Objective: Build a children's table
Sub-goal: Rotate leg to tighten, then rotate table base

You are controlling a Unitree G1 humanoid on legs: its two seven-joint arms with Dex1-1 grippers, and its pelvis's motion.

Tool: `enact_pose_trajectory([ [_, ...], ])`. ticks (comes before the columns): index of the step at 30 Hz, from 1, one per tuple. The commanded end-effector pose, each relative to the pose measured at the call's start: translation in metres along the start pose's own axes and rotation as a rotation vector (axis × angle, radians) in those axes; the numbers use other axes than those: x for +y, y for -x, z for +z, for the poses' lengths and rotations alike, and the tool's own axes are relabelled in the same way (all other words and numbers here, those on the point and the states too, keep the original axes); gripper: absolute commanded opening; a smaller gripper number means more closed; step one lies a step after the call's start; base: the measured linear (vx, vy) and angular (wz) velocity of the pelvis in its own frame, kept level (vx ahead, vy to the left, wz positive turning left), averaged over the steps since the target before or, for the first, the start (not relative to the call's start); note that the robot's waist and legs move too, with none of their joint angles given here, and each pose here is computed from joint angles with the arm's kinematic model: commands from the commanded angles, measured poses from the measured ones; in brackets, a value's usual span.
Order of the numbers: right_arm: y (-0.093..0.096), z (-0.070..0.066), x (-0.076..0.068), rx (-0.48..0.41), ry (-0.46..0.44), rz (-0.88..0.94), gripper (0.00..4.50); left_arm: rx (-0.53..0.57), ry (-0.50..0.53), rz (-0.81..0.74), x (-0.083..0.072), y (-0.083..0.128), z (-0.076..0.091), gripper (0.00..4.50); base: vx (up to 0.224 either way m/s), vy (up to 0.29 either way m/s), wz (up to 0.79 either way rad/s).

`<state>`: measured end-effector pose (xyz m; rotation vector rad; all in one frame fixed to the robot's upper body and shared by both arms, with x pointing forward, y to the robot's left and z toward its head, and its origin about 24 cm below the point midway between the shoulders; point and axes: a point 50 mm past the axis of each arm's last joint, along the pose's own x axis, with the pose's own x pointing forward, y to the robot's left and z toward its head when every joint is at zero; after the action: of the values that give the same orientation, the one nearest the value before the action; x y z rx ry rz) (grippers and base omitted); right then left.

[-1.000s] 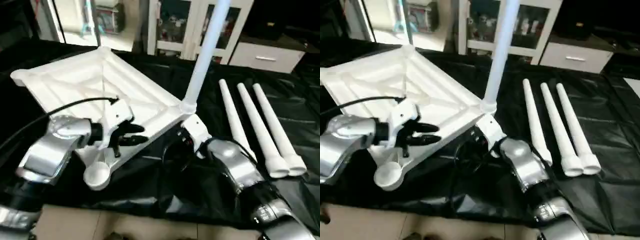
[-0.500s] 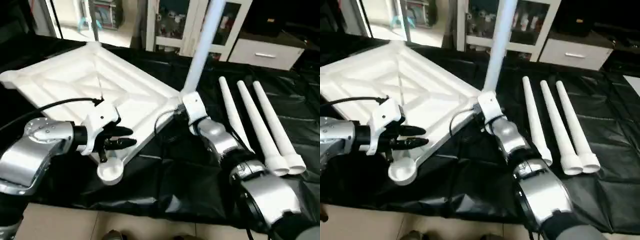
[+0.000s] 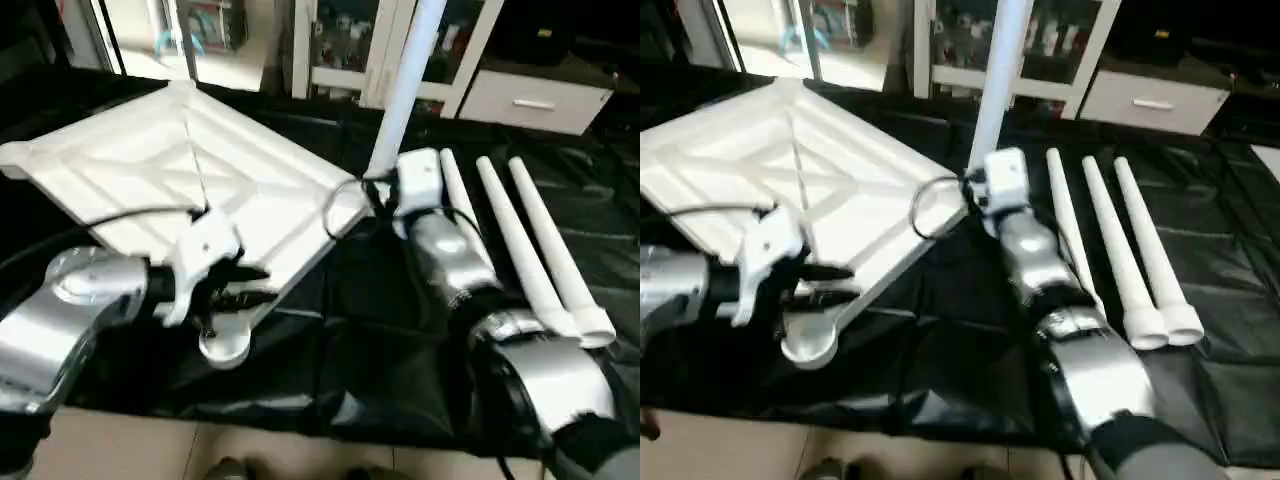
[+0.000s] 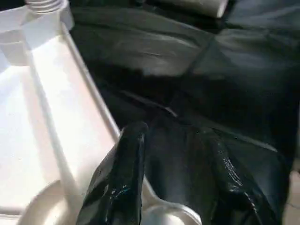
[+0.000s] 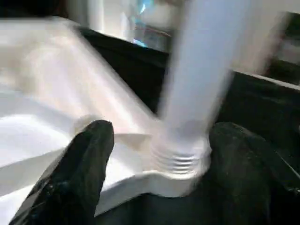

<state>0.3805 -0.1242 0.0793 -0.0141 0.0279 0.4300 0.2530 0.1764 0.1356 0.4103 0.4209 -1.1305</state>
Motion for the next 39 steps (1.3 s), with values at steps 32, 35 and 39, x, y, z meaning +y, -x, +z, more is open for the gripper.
enact_pose_trajectory([
  [32,0.128,0.023,0.040,0.192,0.089,0.869,3.63,0.313,-0.136,-0.104,-0.019,-0.006,-0.029,1.59,0.000,0.000,0.00],
  [35,0.131,0.022,0.040,0.207,0.094,0.876,3.63,0.310,-0.144,-0.106,-0.017,-0.011,-0.028,1.59,0.000,0.000,0.00],
  [39,0.134,0.023,0.039,0.216,0.093,0.876,3.63,0.321,-0.159,-0.095,-0.013,-0.014,-0.029,1.59,0.000,0.000,0.00],
])
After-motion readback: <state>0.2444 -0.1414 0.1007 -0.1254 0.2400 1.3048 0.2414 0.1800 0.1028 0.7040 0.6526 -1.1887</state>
